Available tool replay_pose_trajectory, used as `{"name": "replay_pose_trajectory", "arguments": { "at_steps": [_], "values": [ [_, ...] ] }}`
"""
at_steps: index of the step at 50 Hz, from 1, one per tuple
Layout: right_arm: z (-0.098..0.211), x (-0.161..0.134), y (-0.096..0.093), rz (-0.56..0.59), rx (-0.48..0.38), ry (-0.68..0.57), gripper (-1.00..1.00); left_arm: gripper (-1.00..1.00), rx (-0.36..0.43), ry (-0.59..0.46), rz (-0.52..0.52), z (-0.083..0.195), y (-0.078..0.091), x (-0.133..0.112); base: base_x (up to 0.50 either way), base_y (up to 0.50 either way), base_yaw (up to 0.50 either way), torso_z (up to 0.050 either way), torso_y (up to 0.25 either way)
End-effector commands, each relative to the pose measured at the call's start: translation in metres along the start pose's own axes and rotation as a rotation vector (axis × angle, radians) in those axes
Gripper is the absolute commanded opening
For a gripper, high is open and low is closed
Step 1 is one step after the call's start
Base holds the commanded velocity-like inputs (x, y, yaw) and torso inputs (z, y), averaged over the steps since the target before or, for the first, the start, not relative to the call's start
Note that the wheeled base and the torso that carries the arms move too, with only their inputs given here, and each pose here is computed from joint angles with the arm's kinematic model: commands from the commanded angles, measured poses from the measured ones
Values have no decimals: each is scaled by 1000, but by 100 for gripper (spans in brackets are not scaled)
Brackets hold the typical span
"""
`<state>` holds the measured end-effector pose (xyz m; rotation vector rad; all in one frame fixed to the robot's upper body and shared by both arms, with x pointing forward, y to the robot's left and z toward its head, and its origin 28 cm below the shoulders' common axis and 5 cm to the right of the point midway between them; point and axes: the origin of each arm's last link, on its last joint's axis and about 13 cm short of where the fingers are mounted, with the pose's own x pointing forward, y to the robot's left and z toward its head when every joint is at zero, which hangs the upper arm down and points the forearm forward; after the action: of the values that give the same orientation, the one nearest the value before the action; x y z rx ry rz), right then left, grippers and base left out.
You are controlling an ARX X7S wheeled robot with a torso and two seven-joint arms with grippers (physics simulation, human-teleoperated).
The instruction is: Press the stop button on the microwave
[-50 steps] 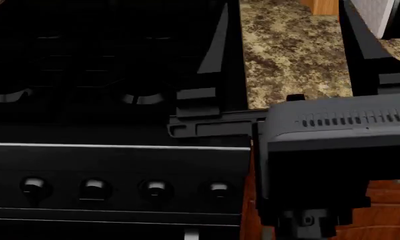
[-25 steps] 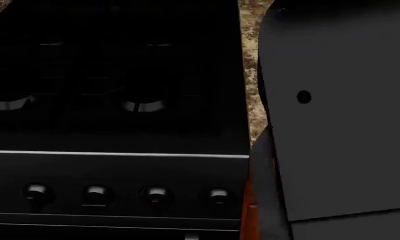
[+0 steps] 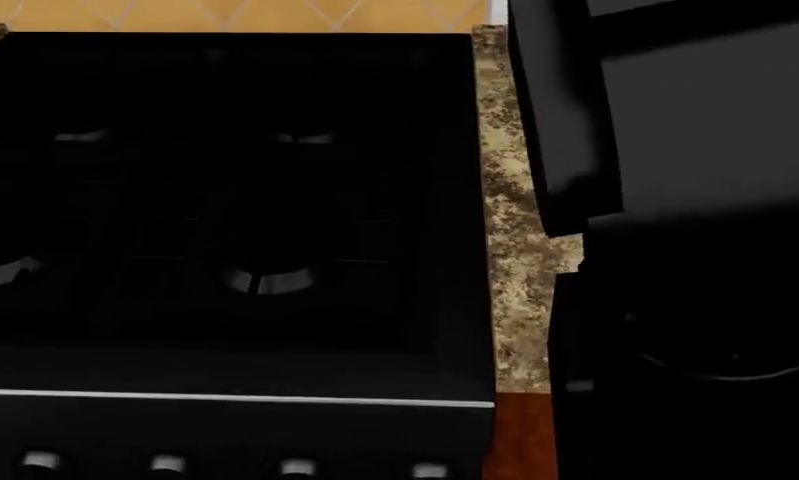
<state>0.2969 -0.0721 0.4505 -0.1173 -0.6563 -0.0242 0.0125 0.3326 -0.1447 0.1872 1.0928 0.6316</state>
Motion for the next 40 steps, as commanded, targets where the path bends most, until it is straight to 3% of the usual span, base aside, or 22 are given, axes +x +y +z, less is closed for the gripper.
{"name": "replay_pose_trajectory", "arguments": {
  "at_steps": [1,7,22,40],
  "values": [
    [-6,20,-8,-59,-21,37,100,100,1,7,1,-2,1,-1,0,0,0,49,127],
    [-7,32,-17,-120,-51,72,100,100,1,7,1,-2,1,-1,0,0,0,49,125],
    [-1,33,-14,-70,-34,65,100,100,1,7,1,-2,1,-1,214,0,0,49,126],
    [65,65,-10,-59,-27,-108,100,100,1,7,1,-2,1,-1,0,0,0,49,125]
  ]
}}
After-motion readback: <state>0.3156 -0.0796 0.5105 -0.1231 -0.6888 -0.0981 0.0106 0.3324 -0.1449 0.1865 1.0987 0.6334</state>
